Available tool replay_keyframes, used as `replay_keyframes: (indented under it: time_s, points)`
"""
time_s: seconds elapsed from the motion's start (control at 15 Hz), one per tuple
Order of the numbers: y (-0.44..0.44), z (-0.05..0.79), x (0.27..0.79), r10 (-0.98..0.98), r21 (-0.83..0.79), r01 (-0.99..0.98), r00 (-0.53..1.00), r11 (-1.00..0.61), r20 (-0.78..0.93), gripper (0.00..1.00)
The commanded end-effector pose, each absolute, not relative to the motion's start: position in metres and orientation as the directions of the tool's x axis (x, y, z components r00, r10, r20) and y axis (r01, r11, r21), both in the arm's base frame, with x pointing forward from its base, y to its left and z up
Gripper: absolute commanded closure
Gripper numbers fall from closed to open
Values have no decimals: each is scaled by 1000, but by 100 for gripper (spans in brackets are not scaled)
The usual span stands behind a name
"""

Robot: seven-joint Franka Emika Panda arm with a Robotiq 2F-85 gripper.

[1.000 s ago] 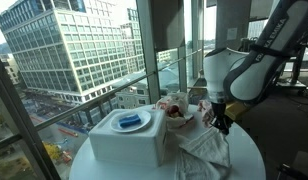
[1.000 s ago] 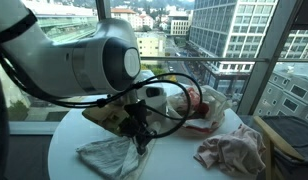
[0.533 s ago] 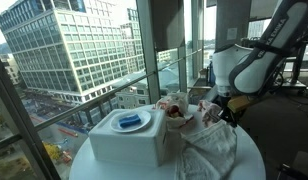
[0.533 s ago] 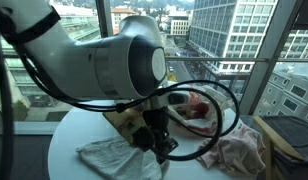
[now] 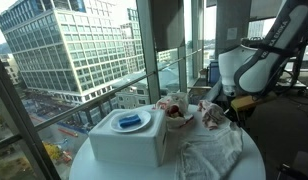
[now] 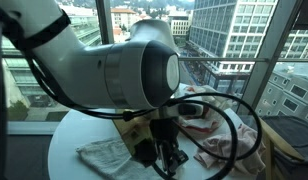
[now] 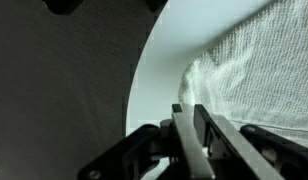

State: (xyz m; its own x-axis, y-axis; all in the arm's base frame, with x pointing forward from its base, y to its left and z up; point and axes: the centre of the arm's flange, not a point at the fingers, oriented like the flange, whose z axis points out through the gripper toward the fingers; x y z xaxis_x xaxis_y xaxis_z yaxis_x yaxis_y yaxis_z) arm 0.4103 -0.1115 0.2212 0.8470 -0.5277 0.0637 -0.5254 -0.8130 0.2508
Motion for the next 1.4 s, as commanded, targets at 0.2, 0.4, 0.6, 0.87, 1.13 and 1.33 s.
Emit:
replay_keyframes:
  time_s: [0.2, 0.4, 0.6, 0.87, 1.13, 1.33]
  points:
    - [-92, 224, 404, -493, 297, -517, 856, -803, 157, 25]
    - [-57, 228, 411, -408, 236, -434, 900, -870, 154, 3]
    - [-20, 228, 429, -339, 198, -367, 927, -909, 159, 0]
    - [17, 227, 459, -369, 109, -382, 921, -918, 124, 0]
    - [38, 220, 487, -425, 21, -426, 903, -904, 60, 0]
    - [47, 213, 511, -442, -11, -442, 896, -897, 29, 0]
